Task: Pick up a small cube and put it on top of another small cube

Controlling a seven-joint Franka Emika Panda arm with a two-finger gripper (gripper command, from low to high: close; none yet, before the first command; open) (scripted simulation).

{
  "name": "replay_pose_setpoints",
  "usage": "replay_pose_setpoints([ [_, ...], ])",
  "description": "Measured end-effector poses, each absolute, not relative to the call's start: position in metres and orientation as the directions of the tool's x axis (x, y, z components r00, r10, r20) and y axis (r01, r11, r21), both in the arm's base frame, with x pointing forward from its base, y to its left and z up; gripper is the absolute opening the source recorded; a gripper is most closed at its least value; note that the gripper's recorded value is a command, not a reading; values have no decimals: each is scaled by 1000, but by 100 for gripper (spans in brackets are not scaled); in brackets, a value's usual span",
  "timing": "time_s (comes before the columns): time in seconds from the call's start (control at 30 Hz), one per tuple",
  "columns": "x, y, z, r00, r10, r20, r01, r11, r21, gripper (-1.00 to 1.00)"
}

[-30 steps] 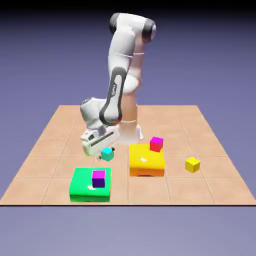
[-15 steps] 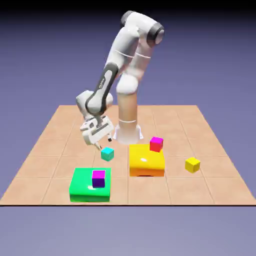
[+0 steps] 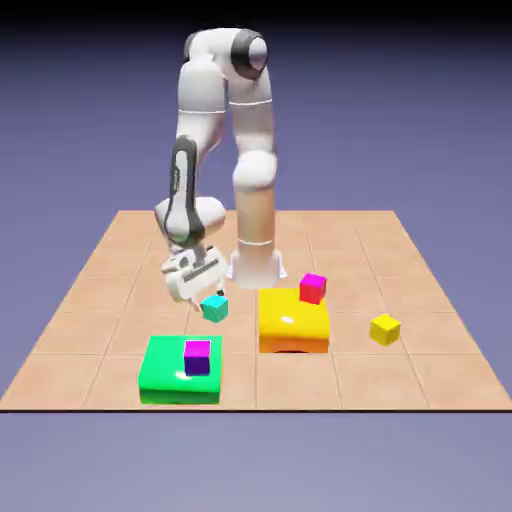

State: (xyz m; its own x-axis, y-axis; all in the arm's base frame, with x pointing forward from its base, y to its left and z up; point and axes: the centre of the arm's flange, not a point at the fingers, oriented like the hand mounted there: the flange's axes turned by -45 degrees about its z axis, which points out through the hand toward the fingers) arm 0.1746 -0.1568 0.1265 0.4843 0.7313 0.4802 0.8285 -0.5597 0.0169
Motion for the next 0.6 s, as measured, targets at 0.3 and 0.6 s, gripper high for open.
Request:
replay_pose_setpoints([
  [0.3,175,-155,124,486,731,480,829,-560,14,-100],
  [0.6,170,-167,155,479,733,483,830,-557,22,-100],
])
